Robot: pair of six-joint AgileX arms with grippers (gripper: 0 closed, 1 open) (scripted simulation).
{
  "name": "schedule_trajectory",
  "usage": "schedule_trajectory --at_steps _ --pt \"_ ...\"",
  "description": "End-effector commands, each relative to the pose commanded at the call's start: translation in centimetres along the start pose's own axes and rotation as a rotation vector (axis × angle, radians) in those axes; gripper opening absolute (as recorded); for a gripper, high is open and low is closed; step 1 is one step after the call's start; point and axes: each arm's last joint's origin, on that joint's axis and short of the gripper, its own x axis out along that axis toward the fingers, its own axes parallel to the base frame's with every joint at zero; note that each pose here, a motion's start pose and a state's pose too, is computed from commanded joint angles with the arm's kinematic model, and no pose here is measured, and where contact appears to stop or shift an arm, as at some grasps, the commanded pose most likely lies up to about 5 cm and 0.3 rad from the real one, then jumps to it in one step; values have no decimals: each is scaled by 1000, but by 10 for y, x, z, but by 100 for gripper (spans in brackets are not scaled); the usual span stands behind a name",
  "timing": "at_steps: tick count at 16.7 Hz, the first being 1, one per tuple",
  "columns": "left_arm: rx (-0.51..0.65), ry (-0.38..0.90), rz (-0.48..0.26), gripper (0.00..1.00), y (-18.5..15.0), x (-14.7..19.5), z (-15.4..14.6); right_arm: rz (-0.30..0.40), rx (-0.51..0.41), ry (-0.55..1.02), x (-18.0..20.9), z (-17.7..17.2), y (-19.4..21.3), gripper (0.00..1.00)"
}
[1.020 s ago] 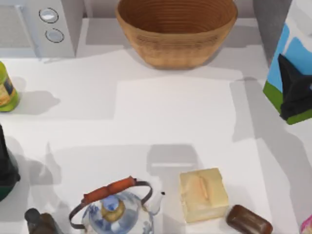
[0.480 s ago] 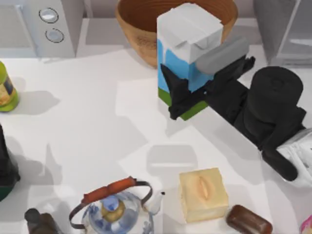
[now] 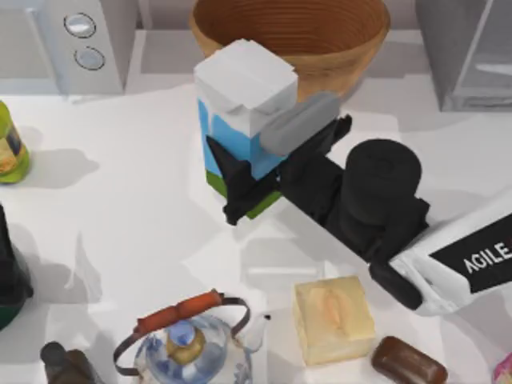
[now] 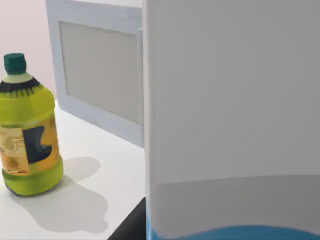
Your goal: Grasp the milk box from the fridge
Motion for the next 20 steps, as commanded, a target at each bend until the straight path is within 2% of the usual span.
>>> schedule_trajectory --at_steps 5,13,18,20 --pt "0 0 0 100 0 0 0 -4 1 11 2 -4 -2 0" --pt "0 0 0 100 0 0 0 0 1 3 51 -35 0 0" --pt "0 0 0 100 0 0 0 0 0 0 54 -36 0 0" --pt "0 0 0 100 0 0 0 0 0 0 54 -36 0 15"
